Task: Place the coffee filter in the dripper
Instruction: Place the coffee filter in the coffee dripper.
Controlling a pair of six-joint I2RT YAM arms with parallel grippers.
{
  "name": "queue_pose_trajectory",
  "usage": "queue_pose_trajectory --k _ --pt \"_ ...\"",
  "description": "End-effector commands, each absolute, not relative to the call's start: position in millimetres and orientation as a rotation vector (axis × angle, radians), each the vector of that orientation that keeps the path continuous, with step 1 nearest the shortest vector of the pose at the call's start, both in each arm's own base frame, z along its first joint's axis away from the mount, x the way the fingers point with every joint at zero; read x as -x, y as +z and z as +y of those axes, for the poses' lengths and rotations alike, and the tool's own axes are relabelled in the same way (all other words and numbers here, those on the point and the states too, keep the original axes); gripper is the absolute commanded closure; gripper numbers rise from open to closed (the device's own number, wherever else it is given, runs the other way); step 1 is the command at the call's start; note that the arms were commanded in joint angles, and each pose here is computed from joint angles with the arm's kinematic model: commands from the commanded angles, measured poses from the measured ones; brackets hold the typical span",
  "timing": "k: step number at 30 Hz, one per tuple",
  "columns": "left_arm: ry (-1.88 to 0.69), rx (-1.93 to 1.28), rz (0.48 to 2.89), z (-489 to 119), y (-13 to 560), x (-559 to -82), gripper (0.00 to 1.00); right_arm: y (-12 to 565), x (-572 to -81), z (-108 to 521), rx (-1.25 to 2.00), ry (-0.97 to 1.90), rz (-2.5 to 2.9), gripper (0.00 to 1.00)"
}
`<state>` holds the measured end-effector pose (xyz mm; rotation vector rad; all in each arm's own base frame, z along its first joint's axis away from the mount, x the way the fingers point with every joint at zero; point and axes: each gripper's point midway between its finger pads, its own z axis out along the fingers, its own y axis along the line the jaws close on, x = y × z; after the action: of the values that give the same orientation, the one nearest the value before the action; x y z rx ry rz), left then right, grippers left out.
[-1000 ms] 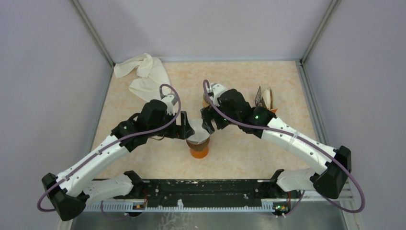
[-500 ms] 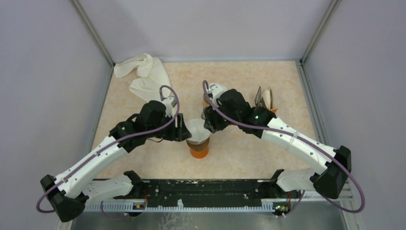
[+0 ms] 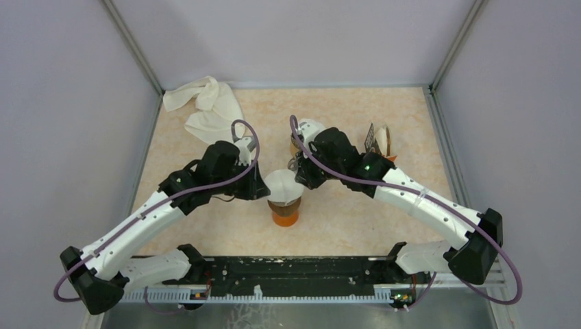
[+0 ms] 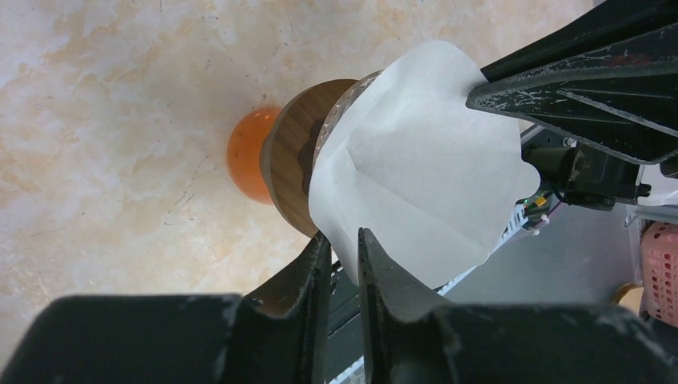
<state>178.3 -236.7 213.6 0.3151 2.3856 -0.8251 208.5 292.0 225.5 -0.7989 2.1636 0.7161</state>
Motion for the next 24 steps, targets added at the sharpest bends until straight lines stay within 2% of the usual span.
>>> queue_pose_trajectory --k 1,5,10,18,24 --pt "-0.832 -0.341 2.364 -239 223 -181 0.77 247 -208 296 0.786 0.774 2.107 0.96" --pt "-0.804 -0.348 2.377 -238 219 -183 0.81 242 -203 297 0.794 0.797 2.120 0.97" --pt "-0.762 -0.353 2.406 -234 210 -184 0.81 238 -201 299 0.796 0.814 2.127 0.97" --pt "-0.733 -0.344 2.410 -229 209 -184 0.72 231 -204 297 0.780 0.785 2.148 0.97" --pt "-0.728 -0.343 2.401 -228 210 -185 0.63 237 -204 296 0.777 0.789 2.130 0.89"
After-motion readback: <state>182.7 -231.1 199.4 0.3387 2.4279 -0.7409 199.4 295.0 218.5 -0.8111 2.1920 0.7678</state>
